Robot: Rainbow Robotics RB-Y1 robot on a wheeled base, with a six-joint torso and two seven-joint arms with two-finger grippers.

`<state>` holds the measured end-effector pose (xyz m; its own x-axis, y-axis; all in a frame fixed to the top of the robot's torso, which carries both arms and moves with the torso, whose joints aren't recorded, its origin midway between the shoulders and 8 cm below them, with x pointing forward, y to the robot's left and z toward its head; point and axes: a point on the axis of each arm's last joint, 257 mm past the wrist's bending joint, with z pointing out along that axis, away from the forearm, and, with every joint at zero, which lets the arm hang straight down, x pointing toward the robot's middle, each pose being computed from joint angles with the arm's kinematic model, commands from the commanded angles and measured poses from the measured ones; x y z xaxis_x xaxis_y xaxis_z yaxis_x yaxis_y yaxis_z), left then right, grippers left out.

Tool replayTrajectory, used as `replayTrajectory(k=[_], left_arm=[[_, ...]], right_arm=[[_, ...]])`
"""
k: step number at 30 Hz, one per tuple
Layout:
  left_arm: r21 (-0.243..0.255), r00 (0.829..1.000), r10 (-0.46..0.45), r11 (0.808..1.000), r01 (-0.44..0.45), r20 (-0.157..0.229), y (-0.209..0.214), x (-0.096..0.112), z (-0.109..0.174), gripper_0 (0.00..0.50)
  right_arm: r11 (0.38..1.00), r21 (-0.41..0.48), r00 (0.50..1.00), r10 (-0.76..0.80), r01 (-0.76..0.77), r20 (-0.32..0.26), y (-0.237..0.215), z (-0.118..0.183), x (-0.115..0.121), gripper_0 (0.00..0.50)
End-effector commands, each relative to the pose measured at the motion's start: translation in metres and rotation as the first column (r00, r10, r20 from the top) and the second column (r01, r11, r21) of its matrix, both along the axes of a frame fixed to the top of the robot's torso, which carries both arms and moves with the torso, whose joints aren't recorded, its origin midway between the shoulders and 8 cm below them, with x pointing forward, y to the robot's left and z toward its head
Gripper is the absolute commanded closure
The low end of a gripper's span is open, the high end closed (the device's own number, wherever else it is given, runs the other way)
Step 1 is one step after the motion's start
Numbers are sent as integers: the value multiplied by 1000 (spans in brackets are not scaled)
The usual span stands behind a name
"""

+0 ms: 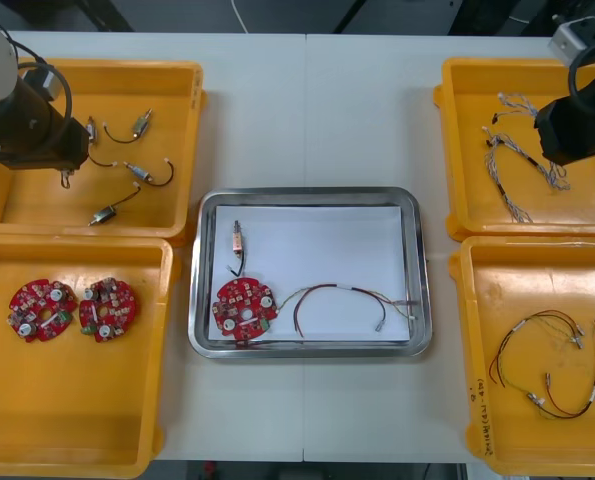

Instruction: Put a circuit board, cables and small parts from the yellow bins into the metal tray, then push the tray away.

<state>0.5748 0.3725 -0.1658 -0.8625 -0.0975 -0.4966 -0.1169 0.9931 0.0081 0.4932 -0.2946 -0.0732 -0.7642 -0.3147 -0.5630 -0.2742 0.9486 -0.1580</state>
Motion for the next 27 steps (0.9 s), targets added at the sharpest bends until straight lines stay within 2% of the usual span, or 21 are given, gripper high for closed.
replayTrajectory(k=[1,7,18,24,27], left_arm=[[66,999,-26,998,23,36,24,-8,44,500],[89,999,-29,996,27,25,19,-21,62,500],[117,997,-65,991,61,29,-9,-38,84,500],[123,995,-95,988,90,39,-28,-48,95,498],[113,994,-92,990,85,53,-36,-50,100,499]], right_arm=[[973,-139,983,184,-184,-10,20,-1,-12,500],[914,-161,928,364,-372,-75,65,-19,-26,500],[824,-158,839,531,-543,-116,135,-37,-38,500],[776,-180,796,599,-604,-87,166,-47,-35,500],[708,-248,743,665,-661,-82,176,-52,-30,500]])
